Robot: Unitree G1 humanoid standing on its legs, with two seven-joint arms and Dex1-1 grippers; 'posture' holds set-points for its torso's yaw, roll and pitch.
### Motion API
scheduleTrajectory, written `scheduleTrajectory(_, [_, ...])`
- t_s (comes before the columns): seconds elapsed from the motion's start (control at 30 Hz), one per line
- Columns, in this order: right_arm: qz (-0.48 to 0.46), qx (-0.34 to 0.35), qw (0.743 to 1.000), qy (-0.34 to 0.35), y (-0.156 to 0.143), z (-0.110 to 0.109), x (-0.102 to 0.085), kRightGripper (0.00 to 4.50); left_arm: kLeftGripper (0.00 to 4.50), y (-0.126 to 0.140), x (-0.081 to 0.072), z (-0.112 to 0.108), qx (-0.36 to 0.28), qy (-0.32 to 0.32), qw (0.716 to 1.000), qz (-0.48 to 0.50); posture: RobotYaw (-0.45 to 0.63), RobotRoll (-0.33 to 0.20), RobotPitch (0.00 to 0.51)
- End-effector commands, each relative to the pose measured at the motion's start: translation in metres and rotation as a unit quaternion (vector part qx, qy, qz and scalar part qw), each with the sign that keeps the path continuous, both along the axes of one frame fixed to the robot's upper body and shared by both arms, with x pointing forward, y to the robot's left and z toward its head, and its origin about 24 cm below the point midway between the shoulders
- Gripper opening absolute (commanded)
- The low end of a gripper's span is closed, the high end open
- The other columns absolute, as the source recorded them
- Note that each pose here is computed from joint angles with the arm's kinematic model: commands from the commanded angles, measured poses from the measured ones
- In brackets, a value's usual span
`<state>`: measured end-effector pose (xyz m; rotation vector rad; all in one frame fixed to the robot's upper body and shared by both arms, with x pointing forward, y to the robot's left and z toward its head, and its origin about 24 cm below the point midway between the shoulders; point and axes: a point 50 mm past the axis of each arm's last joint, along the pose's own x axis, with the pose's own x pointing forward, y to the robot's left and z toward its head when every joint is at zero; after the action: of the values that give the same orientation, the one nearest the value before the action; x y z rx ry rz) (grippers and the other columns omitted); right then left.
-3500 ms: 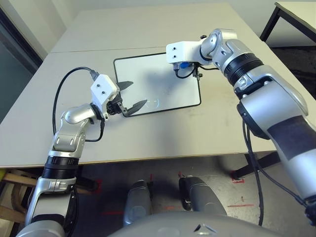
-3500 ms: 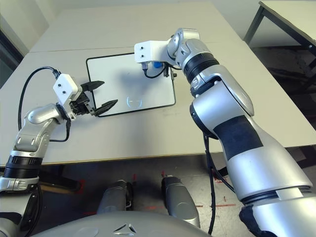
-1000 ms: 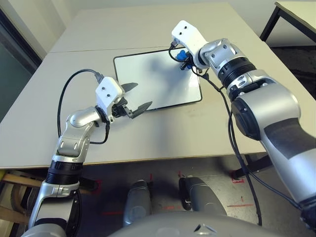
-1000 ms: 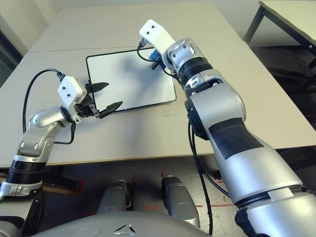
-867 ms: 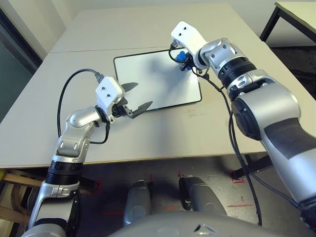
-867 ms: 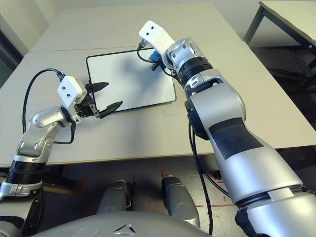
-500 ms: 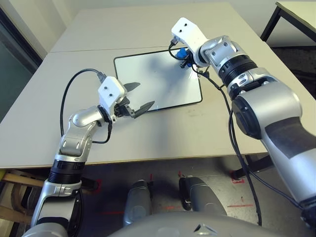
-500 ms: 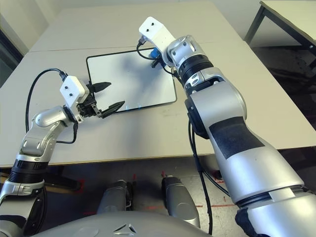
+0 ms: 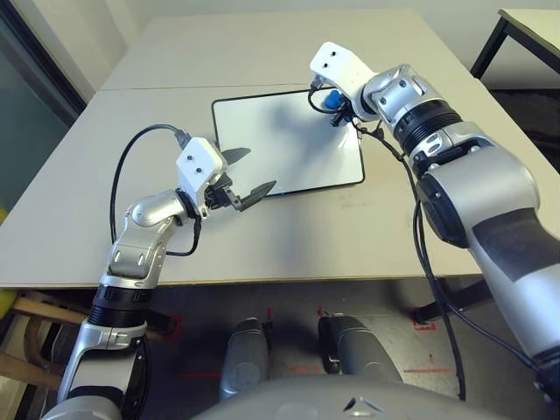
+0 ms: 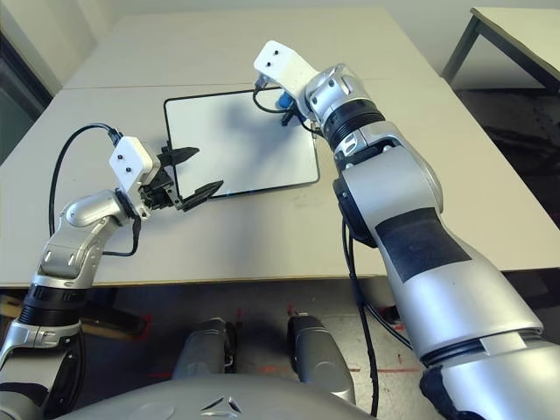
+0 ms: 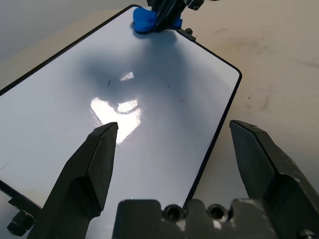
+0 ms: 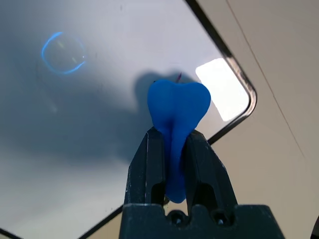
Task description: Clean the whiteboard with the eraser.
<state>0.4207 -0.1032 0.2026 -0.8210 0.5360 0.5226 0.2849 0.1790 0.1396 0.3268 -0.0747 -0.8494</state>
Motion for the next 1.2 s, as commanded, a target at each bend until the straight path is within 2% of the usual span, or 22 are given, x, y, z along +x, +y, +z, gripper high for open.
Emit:
scheduleTrajectory(0.03, [-0.022,-0.019,0.998,0.055,-0.016,-0.027,-0.005,0.34,4.50,-0.004,0.003,-0.001,0.004,0.000,1.000,-0.006,-0.02,0.000,0.062])
scheduleTrajectory(0.2, [-0.018,-0.004,0.998,0.057,-0.017,-0.024,-0.004,0.34,4.50,-0.006,0.006,-0.001,0.002,-0.002,1.000,-0.010,-0.03,0.000,0.058])
scheduleTrajectory(0.47, [0.036,0.037,0.997,0.053,-0.011,0.012,-0.004,0.34,4.50,-0.008,0.009,0.001,-0.002,-0.005,1.000,-0.018,-0.07,0.000,0.065])
scheduleTrajectory(0.6, [0.058,0.048,0.994,0.084,-0.021,0.022,-0.011,0.34,4.50,-0.007,0.010,0.001,-0.001,-0.003,1.000,-0.023,-0.09,0.000,0.069])
scheduleTrajectory(0.93, [0.022,0.040,0.991,0.126,-0.077,0.005,-0.062,0.34,4.50,-0.010,0.017,0.000,0.002,-0.001,0.999,-0.040,-0.14,0.000,0.068])
scheduleTrajectory(1.1, [-0.049,0.030,0.989,0.136,-0.114,-0.006,-0.070,0.34,4.50,-0.011,0.020,0.002,0.003,-0.003,0.999,-0.042,-0.15,0.000,0.065])
scheduleTrajectory(1.2, [-0.084,0.042,0.985,0.148,-0.129,-0.014,-0.066,0.34,4.50,-0.010,0.021,0.003,0.004,-0.004,0.999,-0.043,-0.14,0.000,0.064])
